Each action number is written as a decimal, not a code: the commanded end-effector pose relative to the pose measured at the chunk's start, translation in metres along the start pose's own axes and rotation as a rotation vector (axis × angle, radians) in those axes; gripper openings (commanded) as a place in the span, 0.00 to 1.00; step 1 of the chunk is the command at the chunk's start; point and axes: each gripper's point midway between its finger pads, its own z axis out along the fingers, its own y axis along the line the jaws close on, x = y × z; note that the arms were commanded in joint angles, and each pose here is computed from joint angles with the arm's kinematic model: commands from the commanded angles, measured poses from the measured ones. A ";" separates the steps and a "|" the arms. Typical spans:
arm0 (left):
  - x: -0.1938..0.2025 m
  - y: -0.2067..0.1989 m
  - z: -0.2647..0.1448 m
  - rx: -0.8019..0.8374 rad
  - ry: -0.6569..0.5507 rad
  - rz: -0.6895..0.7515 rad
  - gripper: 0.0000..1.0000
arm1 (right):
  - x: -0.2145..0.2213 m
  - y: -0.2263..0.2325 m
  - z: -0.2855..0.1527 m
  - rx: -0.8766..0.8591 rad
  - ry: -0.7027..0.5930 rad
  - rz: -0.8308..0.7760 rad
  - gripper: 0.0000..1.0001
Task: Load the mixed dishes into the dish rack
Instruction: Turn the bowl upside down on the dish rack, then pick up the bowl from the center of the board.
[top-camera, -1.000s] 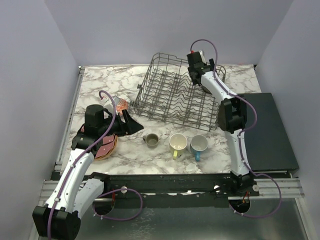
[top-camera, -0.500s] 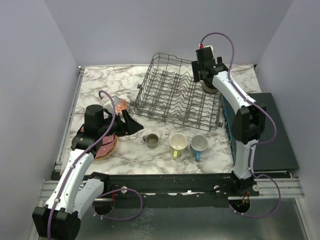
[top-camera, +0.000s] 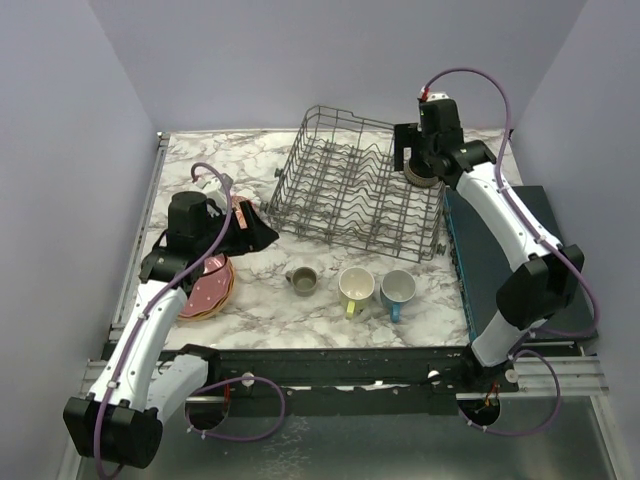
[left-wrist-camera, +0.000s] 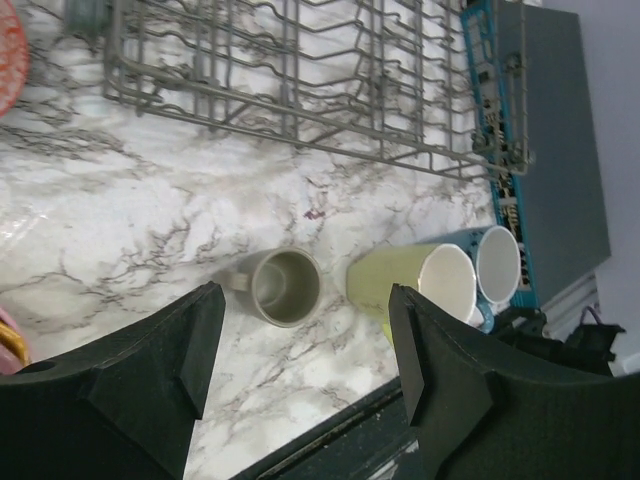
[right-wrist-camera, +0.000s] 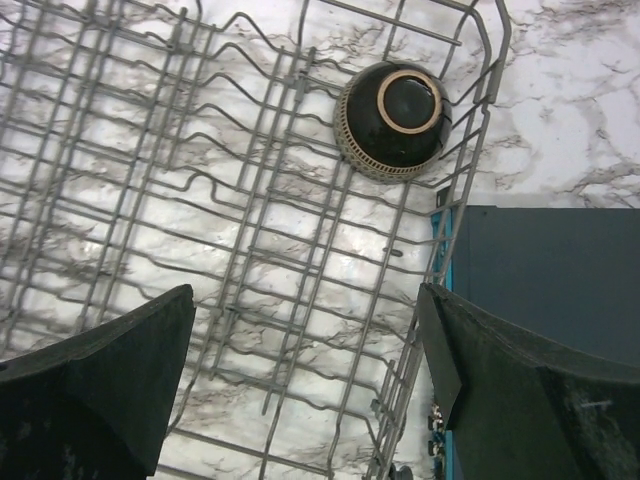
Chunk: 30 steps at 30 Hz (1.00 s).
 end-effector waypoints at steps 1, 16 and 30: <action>-0.022 0.025 -0.001 -0.173 -0.049 0.006 0.73 | -0.004 0.018 -0.026 -0.130 -0.023 0.059 0.98; -0.053 0.075 0.005 -0.468 -0.064 -0.012 0.75 | 0.006 0.060 -0.100 -0.480 -0.035 0.198 0.92; -0.080 0.141 0.015 -0.675 -0.036 -0.079 0.74 | 0.035 0.082 -0.135 -0.679 0.009 0.247 0.88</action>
